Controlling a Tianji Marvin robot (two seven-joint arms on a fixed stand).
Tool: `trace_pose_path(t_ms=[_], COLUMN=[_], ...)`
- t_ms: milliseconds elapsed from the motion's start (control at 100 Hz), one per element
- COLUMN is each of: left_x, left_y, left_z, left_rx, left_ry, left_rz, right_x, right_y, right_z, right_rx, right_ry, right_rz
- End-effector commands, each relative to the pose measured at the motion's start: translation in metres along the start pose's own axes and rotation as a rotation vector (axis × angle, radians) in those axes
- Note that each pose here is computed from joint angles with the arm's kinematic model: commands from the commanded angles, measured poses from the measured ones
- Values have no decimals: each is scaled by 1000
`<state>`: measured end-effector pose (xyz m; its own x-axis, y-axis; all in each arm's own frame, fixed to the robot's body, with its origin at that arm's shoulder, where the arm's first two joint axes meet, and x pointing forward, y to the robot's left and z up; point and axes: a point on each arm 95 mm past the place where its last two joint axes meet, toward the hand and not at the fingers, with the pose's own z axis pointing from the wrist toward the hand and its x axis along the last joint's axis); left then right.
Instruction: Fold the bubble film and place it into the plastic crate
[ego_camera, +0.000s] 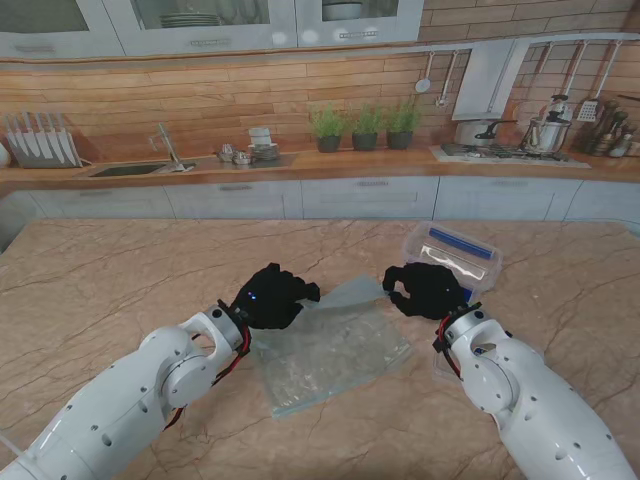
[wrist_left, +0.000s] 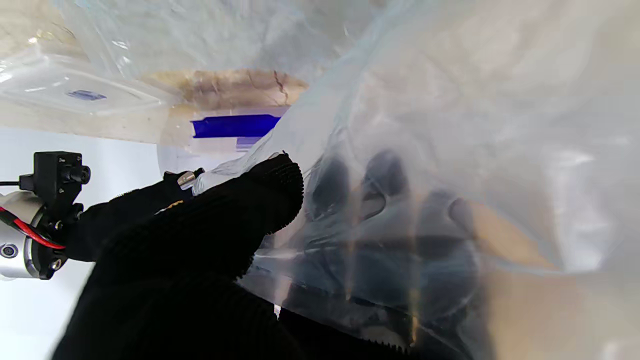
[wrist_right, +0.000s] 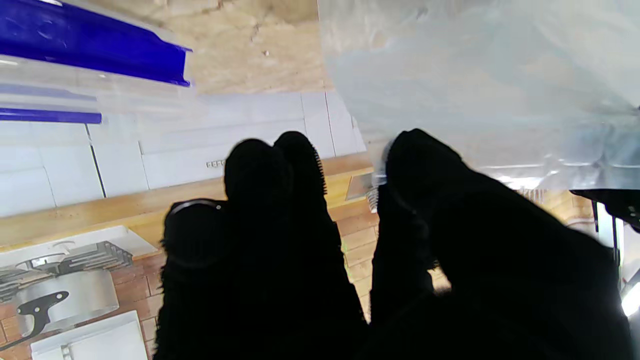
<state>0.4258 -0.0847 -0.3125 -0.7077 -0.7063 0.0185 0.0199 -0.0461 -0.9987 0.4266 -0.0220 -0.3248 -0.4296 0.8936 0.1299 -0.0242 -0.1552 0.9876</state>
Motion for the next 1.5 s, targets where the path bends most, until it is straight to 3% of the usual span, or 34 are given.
trace_pose_path(t_ms=[0,100,400,700,810,950,1200,1490], left_x=[11,19,32,37,35,33,36,37], left_y=[12,19,37,52,53,53,56,61], left_z=[-6,-10,-22,-33,-36,-37,-38,-41], left_rx=[-21,-55,-135,-212,-216,-223,-258,-285], left_ry=[17,33,75,99,110,122,133,116], left_rz=[-43,-57,-90,-139,-115,-94,-104,-172], right_x=[1,1,1,3,4,3,6,13], right_y=[-9,-13,-27,-47,-50,-44,-17,5], right_z=[-9,-18,-31,-38,-43,-49,-57,-45], right_rx=[37,81,174,274,306,299,236,114], right_ry=[16,38,62,71,64,54,67,58], right_rz=[-22,-79,-134,-150,-148,-141,-89,21])
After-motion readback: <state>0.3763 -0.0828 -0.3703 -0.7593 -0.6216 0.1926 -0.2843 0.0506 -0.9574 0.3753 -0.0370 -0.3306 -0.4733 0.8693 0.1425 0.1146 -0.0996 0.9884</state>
